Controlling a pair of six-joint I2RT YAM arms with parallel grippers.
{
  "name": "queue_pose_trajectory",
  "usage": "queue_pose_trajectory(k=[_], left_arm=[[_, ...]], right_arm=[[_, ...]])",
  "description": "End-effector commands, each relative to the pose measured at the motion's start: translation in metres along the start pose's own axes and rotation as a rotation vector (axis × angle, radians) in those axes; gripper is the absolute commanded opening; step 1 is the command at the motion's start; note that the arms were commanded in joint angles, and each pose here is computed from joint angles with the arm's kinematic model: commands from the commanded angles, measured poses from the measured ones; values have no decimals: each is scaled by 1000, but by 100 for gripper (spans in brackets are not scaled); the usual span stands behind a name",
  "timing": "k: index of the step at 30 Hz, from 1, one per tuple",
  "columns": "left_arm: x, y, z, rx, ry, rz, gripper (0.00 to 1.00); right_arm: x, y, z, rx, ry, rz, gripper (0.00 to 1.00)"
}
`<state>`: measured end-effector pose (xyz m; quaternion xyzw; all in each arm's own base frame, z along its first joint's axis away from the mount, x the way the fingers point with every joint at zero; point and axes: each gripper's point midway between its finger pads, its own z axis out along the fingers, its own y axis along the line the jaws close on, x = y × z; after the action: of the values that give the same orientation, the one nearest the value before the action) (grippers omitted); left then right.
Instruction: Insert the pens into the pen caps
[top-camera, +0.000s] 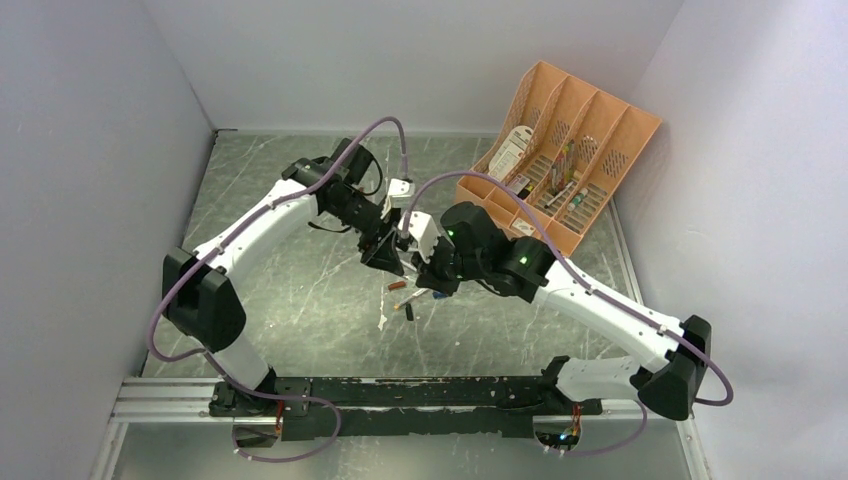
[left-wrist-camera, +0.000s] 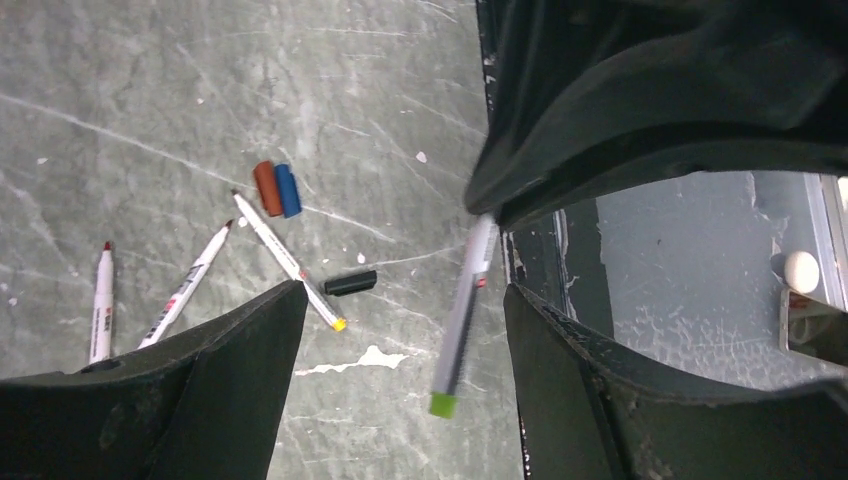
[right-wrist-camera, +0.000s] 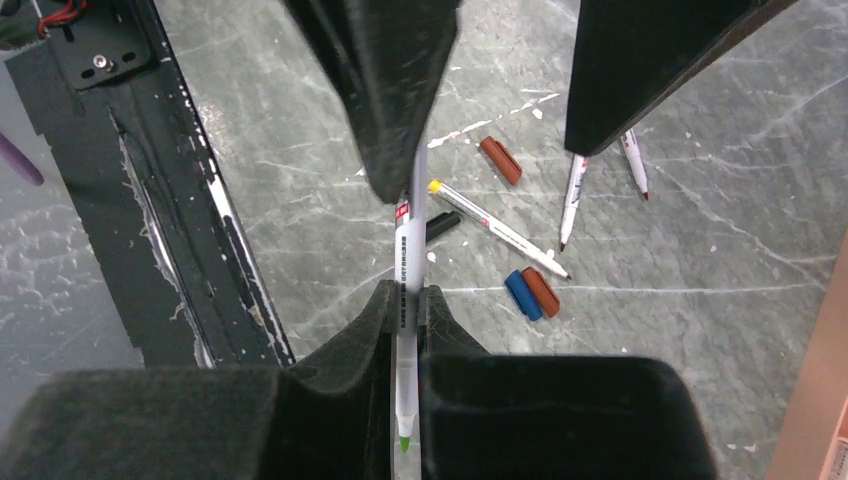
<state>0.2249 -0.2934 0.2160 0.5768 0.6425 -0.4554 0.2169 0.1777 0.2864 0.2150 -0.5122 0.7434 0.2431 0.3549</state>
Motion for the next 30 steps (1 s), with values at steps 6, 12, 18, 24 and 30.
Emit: queue_pose_trajectory(k=[6, 12, 18, 24, 30], left_arm=[[-11, -37, 2, 64, -15, 96, 86], [4, -39, 16, 62, 33, 48, 77], [9, -38, 21, 36, 53, 40, 76], [9, -34, 24, 22, 57, 32, 93], [-1, -29, 27, 25, 14, 22, 95]], right_arm=[[-9, -7, -2, 25, 9, -37, 0], [-24, -12, -8, 48, -26, -46, 0], [-26, -18, -9, 77, -24, -43, 0], [-27, -18, -10, 77, -32, -36, 0], [-29, -23, -13, 112, -60, -30, 0]])
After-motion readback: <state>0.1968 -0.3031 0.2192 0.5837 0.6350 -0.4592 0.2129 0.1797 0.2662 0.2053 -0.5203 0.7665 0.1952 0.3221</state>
